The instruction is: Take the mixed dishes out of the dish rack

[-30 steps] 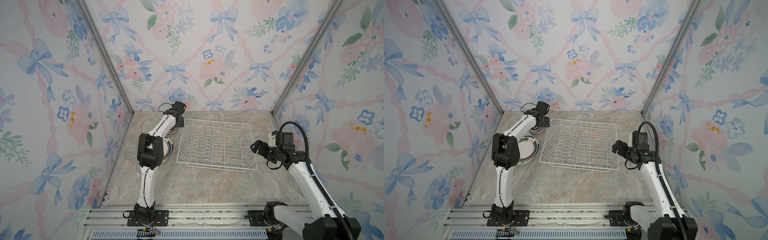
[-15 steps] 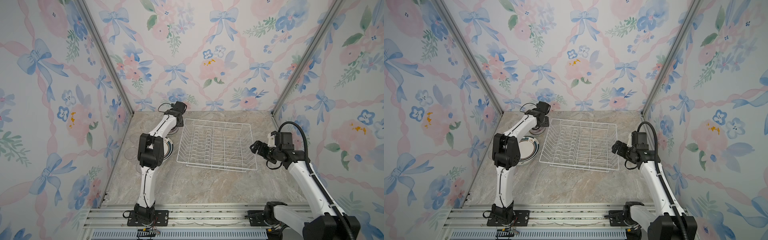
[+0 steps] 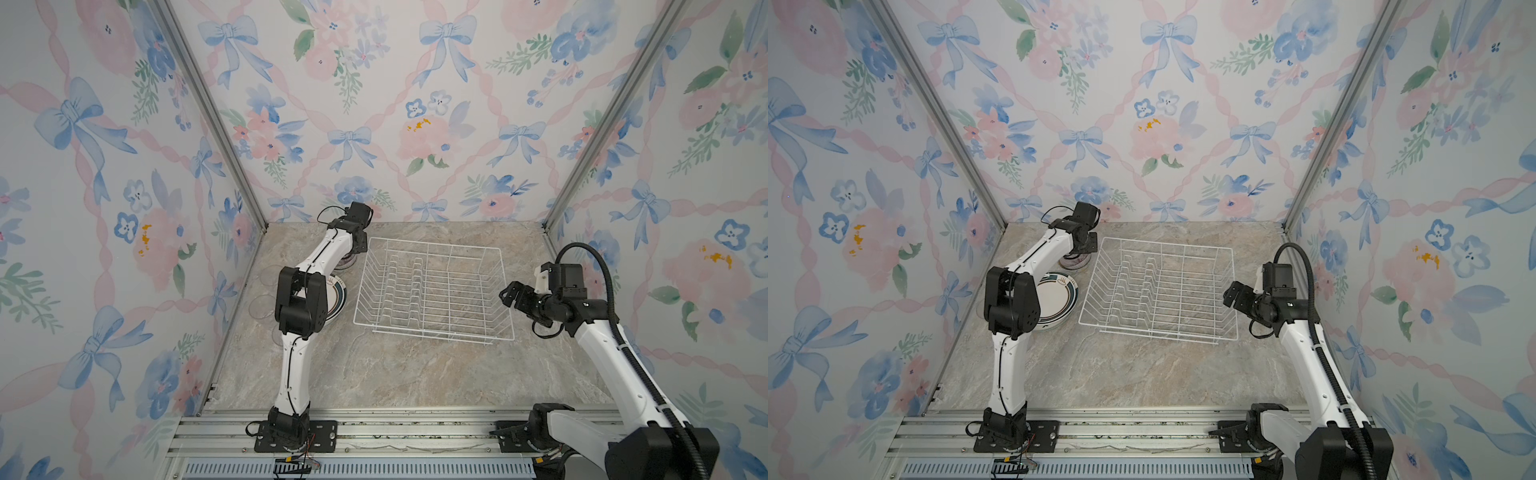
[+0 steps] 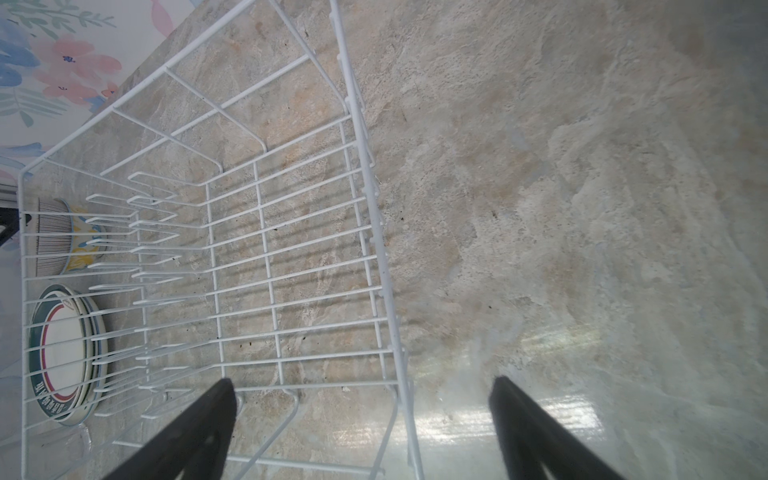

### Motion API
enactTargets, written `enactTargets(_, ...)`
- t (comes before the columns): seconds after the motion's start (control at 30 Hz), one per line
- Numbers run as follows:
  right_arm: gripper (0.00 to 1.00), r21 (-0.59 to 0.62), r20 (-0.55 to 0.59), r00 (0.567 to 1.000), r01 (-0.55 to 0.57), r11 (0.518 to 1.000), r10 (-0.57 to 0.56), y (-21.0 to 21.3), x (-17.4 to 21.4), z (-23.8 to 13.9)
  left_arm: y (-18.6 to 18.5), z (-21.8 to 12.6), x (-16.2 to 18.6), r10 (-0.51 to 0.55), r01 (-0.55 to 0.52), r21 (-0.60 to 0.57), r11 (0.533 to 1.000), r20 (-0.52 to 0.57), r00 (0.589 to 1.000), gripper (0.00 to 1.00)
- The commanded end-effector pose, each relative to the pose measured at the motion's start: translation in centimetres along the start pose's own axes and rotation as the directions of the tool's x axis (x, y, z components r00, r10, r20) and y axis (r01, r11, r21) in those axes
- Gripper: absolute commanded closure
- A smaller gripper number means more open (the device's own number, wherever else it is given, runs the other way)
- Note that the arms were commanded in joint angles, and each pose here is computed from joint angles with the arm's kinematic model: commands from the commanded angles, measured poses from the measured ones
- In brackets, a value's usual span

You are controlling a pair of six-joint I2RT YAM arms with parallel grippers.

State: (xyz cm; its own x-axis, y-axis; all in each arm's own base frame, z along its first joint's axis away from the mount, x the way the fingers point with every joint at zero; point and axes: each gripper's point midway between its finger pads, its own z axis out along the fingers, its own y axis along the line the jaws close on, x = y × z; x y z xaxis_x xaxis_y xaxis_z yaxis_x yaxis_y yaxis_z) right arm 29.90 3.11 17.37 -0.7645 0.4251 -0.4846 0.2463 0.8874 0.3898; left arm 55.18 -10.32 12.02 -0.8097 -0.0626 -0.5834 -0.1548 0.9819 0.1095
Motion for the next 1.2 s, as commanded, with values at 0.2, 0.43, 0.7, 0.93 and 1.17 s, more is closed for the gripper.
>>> enactTargets(0.2,0.03,0.01,-0.002,1.0,0.022,1.0,-0.022,0.2,-0.3,-0.1,-2.3,1.2,0.9,-0.004,0.007,0.085,0.996,-0.039,0.999,0.83)
enactTargets(0.43,0.03,0.014,-0.01,1.0,0.021,1.0,-0.021,0.1,-0.3,0.1,-3.0,2.4,2.0,0.002,0.005,0.099,0.995,-0.073,0.997,0.84)
enactTargets(0.7,0.03,0.015,-0.002,1.0,0.024,1.0,-0.024,0.2,-0.6,0.1,-2.6,-0.1,-0.5,-0.016,0.016,0.103,0.995,-0.002,1.0,0.81)
enactTargets(0.93,0.03,0.015,-0.014,1.0,0.023,1.0,-0.023,0.2,-0.6,0.6,-1.4,-3.4,-3.5,-0.052,0.043,0.106,0.993,0.081,0.995,0.36)
enactTargets(1.17,0.03,0.034,-0.001,1.0,0.03,0.999,-0.03,0.1,-1.3,1.2,0.8,-5.8,-4.5,-0.1,0.088,0.112,0.99,0.109,0.989,0.2)
